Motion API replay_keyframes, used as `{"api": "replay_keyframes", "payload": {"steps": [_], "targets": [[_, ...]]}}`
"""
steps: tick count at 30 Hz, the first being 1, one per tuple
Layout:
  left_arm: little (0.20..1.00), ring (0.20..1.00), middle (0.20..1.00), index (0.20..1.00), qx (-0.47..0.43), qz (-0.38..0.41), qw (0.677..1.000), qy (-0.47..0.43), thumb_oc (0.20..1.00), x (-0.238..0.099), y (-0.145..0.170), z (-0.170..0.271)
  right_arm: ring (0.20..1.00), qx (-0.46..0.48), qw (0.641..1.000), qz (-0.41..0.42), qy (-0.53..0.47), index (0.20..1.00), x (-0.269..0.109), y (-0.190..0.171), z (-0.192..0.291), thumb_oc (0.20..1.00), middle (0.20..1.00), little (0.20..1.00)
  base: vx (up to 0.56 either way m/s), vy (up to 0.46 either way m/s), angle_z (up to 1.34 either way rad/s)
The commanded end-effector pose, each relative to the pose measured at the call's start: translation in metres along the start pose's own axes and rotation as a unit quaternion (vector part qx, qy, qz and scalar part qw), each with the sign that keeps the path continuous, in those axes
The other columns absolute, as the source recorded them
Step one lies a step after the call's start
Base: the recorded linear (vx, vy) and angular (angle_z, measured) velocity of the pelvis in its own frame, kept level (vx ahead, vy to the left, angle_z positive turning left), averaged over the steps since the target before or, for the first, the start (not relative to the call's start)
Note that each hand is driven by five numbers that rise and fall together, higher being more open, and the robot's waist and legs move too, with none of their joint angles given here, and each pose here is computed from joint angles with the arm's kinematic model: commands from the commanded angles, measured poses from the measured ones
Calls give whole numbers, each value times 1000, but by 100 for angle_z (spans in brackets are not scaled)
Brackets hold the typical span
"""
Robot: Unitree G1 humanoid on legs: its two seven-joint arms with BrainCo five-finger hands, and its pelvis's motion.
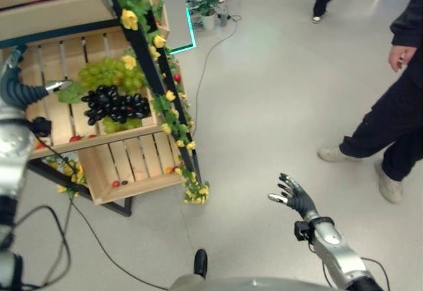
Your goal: Pick up the fruits from the basket on one side to the basket on the other side
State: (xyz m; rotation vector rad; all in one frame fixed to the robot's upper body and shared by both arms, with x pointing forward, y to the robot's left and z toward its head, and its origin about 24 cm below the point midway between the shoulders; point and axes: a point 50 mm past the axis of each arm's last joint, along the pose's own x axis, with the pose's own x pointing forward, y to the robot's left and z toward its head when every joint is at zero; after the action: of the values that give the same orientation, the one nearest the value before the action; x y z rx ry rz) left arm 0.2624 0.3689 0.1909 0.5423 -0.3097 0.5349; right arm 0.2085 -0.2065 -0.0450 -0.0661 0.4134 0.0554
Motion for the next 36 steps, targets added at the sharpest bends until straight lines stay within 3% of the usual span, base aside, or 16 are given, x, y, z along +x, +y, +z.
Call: {"api": "replay_keyframes", "payload": {"steps": [1,9,14,20,30,36], "targets": [[1000,1000,1000,1000,-121,56,988,-74,1000,6,18,28,1000,-7,998,-2,-61,1000,2,1,24,1000,1000,1000,0,0,0],[1000,1000,1000,1000,-273,-61,957,-77,1000,-38,-31,33,1000,-5,998,-13,-65,1000,0,-2,26,1000,1000,1000,0,0,0],[1000,1000,1000,1000,-376,-124,916,-65,1000,-74,-73,41,1000,-7,997,-22,-71,1000,-1,-5,28,1000,1000,1000,-4,21,0],[1000,1000,1000,1000,-434,-192,880,-32,1000,-109,-110,45,1000,-2,996,-41,-82,1000,-8,-12,30,1000,1000,1000,-7,59,-3],[1000,1000,1000,1000,-416,-272,867,-23,1000,-125,-145,54,1000,15,988,-95,-123,1000,-20,-26,41,1000,1000,1000,-2,84,-15],[1000,1000,1000,1000,-393,-289,873,-23,1000,-125,-148,53,1000,29,983,-117,-139,1000,-28,-32,44,1000,1000,1000,-37,99,-42]]}}
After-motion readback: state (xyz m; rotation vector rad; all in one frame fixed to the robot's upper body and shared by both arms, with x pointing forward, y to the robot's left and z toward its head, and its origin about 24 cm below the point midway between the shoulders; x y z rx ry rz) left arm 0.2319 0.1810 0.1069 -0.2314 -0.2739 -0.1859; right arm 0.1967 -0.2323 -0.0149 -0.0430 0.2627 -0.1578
